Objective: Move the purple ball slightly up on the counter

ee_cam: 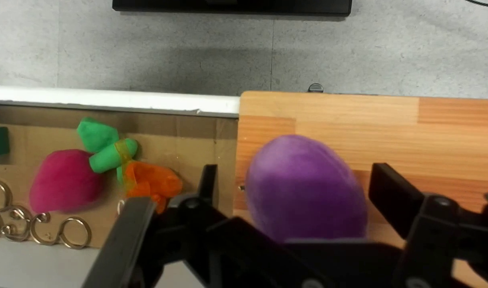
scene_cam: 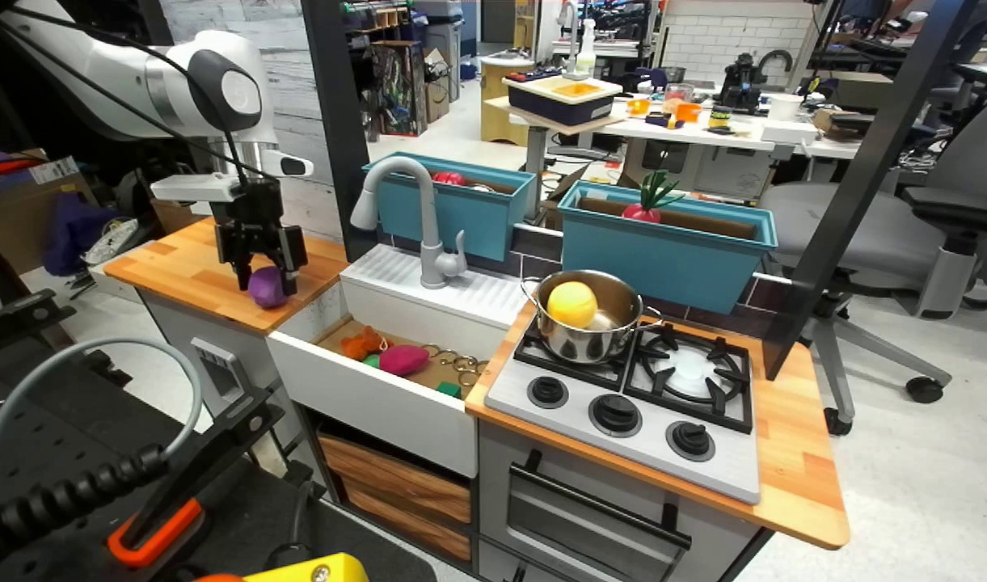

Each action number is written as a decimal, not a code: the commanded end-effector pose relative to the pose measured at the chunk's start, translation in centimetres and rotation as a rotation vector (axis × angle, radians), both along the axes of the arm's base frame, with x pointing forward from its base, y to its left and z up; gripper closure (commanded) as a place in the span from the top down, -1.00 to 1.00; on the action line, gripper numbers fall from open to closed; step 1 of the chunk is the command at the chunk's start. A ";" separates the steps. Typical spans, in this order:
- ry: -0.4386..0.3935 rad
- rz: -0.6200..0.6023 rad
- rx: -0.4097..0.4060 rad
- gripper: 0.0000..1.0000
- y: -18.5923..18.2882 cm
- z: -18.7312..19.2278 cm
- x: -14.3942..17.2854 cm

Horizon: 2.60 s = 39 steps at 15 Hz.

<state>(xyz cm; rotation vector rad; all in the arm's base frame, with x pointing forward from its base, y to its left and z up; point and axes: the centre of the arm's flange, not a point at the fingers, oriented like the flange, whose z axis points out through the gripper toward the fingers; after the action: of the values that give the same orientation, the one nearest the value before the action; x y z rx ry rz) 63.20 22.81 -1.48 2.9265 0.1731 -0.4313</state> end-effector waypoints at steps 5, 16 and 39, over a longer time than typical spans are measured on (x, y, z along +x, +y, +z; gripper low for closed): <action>-0.025 0.126 0.040 -0.28 3.9 1.1 1.5; -0.190 0.018 0.043 -0.88 2.0 8.7 6.5; -0.113 0.115 -0.131 0.58 1.2 0.4 6.5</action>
<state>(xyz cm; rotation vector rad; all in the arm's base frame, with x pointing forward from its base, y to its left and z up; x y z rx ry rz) 68.26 24.39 -0.80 2.8391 0.2631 -0.2293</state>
